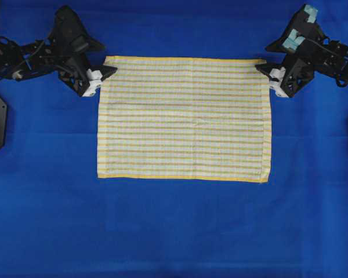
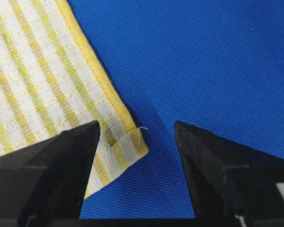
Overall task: Fold the yellow towel.
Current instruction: 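Grasp the top-left and top-right towel corners with both grippers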
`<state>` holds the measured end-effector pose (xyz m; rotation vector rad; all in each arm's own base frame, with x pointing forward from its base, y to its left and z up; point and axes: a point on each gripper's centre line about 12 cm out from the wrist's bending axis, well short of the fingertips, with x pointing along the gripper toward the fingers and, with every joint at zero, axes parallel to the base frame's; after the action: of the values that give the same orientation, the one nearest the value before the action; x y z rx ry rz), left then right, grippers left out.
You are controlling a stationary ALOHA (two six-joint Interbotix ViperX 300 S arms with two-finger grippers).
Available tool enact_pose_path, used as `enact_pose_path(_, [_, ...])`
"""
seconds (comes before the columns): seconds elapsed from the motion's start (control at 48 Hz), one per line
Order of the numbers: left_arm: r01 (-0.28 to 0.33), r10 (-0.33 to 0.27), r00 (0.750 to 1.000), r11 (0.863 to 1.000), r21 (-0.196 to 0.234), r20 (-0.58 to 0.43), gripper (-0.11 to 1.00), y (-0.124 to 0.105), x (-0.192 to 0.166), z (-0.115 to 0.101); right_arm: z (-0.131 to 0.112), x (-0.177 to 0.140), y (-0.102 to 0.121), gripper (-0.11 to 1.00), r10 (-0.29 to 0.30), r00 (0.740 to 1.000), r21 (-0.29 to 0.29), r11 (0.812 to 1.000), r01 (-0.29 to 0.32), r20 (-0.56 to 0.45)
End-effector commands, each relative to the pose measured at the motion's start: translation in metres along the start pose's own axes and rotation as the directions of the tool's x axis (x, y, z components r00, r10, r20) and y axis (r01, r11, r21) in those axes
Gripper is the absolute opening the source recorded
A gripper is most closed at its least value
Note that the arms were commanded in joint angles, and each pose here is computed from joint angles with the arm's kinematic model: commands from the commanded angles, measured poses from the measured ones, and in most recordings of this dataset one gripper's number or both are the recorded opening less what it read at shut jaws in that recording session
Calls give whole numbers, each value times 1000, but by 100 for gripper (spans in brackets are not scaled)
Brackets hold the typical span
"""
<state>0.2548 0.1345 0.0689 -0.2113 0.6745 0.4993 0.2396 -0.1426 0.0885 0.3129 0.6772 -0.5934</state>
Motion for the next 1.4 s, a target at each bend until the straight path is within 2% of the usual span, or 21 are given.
enact_pose_path(0.0, [-4, 4, 1000, 1000, -8, 20, 78, 1, 4, 7, 5, 3, -1, 64, -3, 1000, 3, 1000, 3, 16])
enact_pose_path(0.083, [-6, 6, 1000, 1000, -8, 12, 74, 2, 6, 5, 1, 6, -1, 61, -5, 1000, 2, 1000, 5, -1])
enact_pose_path(0.146, [-7, 7, 1000, 1000, -10, 2, 67, 2, 7, 3, -1, 8, -1, 54, -7, 1000, 2, 1000, 7, -12])
enact_pose_path(0.354, [2, -2, 1000, 1000, -1, -26, 18, -2, 8, -2, -2, 10, -2, 6, -9, 1000, 0, 1000, 9, -1])
enact_pose_path(0.396, [5, -5, 1000, 1000, 2, -31, 9, -3, 8, -3, -1, 10, -2, 4, -8, 1000, -5, 1000, 8, 4])
enact_pose_path(0.438, [5, -5, 999, 1000, 2, -34, 5, -3, 7, -3, 0, 10, -1, 4, -7, 1000, -5, 1000, 7, 7])
enact_pose_path(0.625, [6, -6, 1000, 1000, 3, -23, 5, -3, 7, 0, 2, 8, -1, 4, -6, 1000, -9, 1000, 6, 18])
enact_pose_path(0.98, [12, -12, 999, 1000, 5, 47, 5, -4, -7, 22, 24, -10, -2, 4, -1, 995, -4, 1000, 2, 100])
enact_pose_path(1.167, [13, -14, 997, 1000, 10, 74, 5, -5, -13, 30, 25, -15, -2, 4, 1, 995, -2, 1000, -1, 98])
enact_pose_path(1.376, [22, -23, 997, 1000, 8, 68, 5, -8, -14, 30, 24, -15, -2, 4, 1, 995, 0, 1000, -1, 95])
